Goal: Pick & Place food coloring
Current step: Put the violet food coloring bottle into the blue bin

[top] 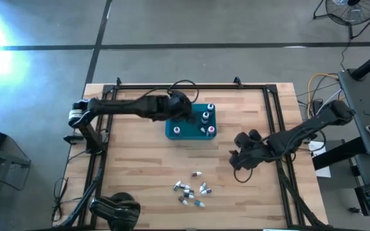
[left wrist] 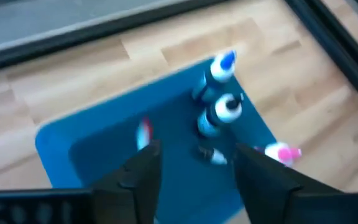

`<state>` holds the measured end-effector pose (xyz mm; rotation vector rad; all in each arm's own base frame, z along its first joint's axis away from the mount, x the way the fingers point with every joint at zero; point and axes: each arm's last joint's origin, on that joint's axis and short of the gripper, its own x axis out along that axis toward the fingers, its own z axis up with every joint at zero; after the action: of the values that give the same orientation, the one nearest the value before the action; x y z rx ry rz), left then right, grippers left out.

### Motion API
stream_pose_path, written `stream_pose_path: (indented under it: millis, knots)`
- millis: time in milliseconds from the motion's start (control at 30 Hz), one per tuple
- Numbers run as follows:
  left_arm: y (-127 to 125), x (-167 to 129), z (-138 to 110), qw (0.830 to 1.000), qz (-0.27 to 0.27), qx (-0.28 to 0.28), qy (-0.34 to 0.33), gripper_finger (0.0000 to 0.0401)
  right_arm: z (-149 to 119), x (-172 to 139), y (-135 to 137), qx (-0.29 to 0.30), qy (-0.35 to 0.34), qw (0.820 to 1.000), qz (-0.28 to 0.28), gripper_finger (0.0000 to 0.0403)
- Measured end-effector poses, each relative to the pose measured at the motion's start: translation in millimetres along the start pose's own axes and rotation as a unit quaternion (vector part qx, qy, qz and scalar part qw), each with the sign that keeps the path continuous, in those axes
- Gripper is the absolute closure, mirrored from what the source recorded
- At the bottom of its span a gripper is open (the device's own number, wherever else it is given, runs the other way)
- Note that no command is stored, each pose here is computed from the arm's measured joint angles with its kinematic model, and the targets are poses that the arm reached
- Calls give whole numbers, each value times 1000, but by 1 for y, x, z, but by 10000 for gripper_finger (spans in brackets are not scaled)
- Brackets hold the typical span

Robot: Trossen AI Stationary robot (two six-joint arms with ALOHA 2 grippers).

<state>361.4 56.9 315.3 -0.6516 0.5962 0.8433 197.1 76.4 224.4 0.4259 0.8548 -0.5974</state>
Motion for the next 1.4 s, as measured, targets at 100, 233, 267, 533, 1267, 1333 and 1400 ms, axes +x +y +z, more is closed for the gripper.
stream_pose_path:
  millis: [100, 233, 267, 533, 1267, 1333, 1400]
  knots:
    - [-5, -7, -9, 999, -15, 12, 25, 205, 0, 6, 8, -37, 1, 999, 14, 182]
    - [-28, -32, -36, 998, -52, 34, 27, 194, -3, 23, 24, -94, 56, 991, 77, 188]
    - [-34, -39, -45, 997, -62, 39, 30, 194, -5, 28, 29, -132, 70, 984, 99, 189]
    - [-67, -77, -123, 995, -92, 9, 36, 193, -23, 63, 59, -394, 111, 895, 177, 191]
    - [-13, -73, -248, 981, -30, 112, 157, 193, -43, 121, 172, -388, 177, 889, 167, 193]
    - [-10, -75, -250, 980, -33, 120, 158, 193, -42, 123, 176, -380, 189, 892, 156, 194]
    - [-8, -77, -252, 978, -34, 128, 159, 193, -41, 124, 179, -371, 197, 896, 146, 200]
